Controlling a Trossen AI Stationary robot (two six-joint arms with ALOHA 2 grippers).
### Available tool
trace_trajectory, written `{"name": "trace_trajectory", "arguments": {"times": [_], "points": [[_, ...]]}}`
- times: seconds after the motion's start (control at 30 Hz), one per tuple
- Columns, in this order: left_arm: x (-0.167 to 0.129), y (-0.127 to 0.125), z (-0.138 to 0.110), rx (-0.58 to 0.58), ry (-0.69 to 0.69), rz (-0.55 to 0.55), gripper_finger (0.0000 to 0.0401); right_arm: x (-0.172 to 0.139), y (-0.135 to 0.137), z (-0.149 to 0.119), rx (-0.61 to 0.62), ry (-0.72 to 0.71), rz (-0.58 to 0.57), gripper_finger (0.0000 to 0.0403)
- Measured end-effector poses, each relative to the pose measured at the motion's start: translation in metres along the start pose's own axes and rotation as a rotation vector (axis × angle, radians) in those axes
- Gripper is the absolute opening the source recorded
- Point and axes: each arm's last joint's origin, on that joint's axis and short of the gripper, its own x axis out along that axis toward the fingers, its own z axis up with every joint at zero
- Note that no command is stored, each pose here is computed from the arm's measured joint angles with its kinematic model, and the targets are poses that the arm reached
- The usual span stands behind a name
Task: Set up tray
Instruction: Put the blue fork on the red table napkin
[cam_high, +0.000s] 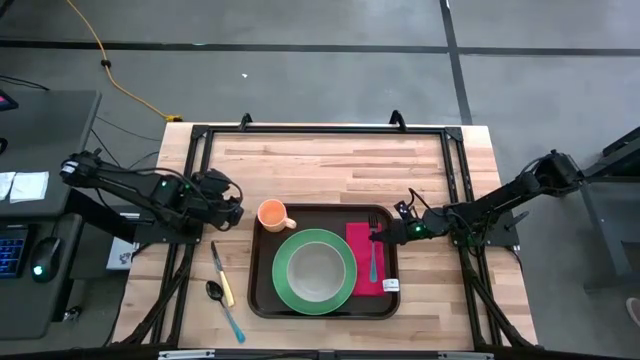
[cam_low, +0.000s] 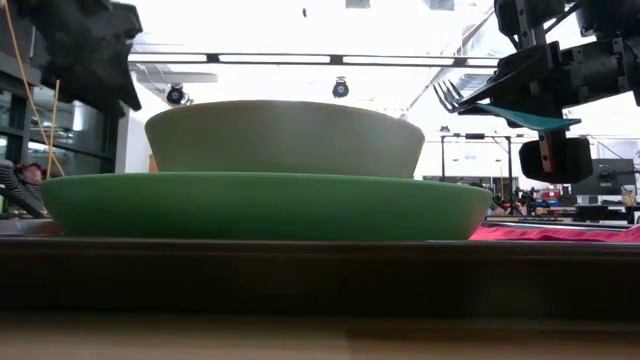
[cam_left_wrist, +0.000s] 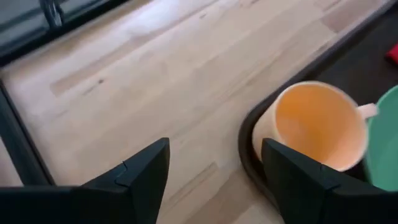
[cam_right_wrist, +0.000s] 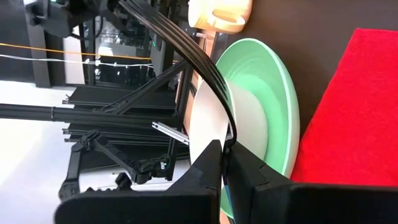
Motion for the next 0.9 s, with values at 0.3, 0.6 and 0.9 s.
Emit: {"name": "trace_trajectory", "arguments": {"times": [0.3, 0.6, 0.9], "points": [[0.023, 0.013, -0.029, -0.032, -0.039, -0.162, 0.0282, 0.000, 0.000, 0.000, 0.014, -0.007, 0.000, 0.0000], [0.024, 0.025, -0.036, 0.010, -0.075, -0.200, 0.0281, 0.000, -0.001, -0.001, 0.027, -0.006, -0.009, 0.0000], [0.024, 0.034, -0.041, 0.004, -0.114, -0.215, 0.0284, 0.005, -0.009, -0.005, 0.072, -0.005, -0.052, 0.0000]]}}
